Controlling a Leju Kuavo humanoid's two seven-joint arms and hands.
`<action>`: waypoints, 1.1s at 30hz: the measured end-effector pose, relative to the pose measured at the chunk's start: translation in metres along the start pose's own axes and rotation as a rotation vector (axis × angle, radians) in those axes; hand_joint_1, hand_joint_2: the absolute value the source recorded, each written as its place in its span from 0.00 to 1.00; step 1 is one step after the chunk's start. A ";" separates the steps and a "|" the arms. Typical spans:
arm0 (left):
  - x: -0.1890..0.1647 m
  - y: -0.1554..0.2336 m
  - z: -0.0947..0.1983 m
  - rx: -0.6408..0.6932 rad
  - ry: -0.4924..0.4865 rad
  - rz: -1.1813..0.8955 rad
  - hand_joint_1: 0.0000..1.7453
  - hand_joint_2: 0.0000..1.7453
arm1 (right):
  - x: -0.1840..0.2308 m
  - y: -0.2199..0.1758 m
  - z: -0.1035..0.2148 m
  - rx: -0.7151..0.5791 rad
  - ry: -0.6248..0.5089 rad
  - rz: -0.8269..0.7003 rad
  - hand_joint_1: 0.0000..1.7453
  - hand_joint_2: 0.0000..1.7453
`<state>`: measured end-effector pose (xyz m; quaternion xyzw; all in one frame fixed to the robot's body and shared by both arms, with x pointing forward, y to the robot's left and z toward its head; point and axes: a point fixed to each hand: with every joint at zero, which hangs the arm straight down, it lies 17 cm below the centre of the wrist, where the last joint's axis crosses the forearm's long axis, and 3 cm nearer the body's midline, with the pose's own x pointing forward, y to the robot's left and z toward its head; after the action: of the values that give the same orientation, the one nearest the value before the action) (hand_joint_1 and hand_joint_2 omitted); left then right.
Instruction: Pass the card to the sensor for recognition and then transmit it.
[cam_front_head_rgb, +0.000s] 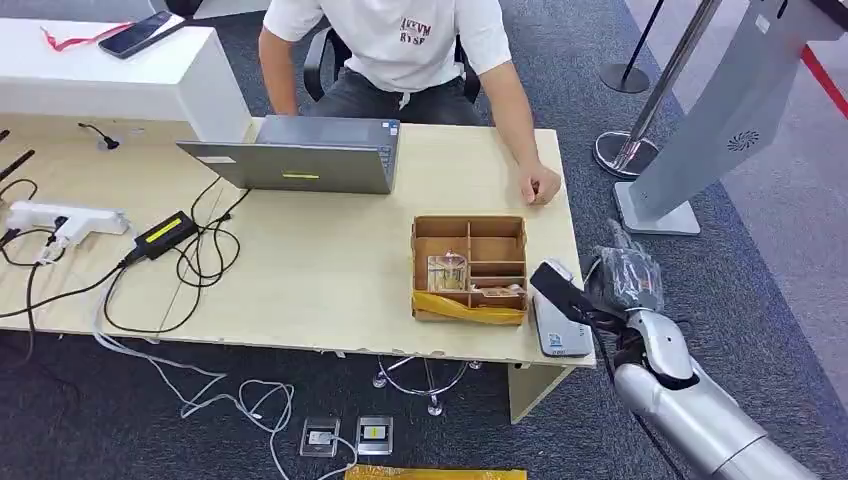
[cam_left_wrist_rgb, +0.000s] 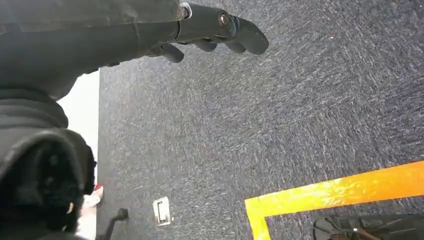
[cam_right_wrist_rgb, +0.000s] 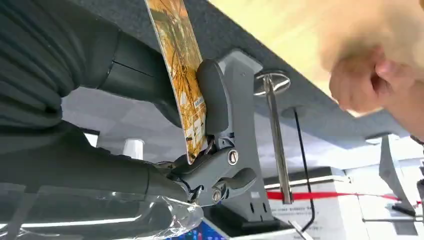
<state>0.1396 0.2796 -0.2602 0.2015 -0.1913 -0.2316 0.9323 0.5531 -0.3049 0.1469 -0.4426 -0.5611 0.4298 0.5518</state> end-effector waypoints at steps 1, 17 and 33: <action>0.000 0.000 0.000 0.000 0.000 -0.001 0.00 0.00 | 0.000 -0.004 -0.002 -0.009 0.001 -0.003 1.00 1.00; 0.005 -0.002 0.001 -0.004 -0.037 -0.049 0.00 0.00 | 0.021 -0.137 -0.046 -0.251 -0.019 -0.011 1.00 1.00; 0.022 0.001 -0.002 -0.008 -0.086 -0.125 0.00 0.00 | 0.105 -0.187 -0.078 -0.284 -0.135 0.069 1.00 1.00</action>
<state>0.1590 0.2695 -0.2554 0.1990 -0.2174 -0.2988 0.9077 0.6266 -0.2483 0.3552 -0.5051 -0.6366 0.3938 0.4296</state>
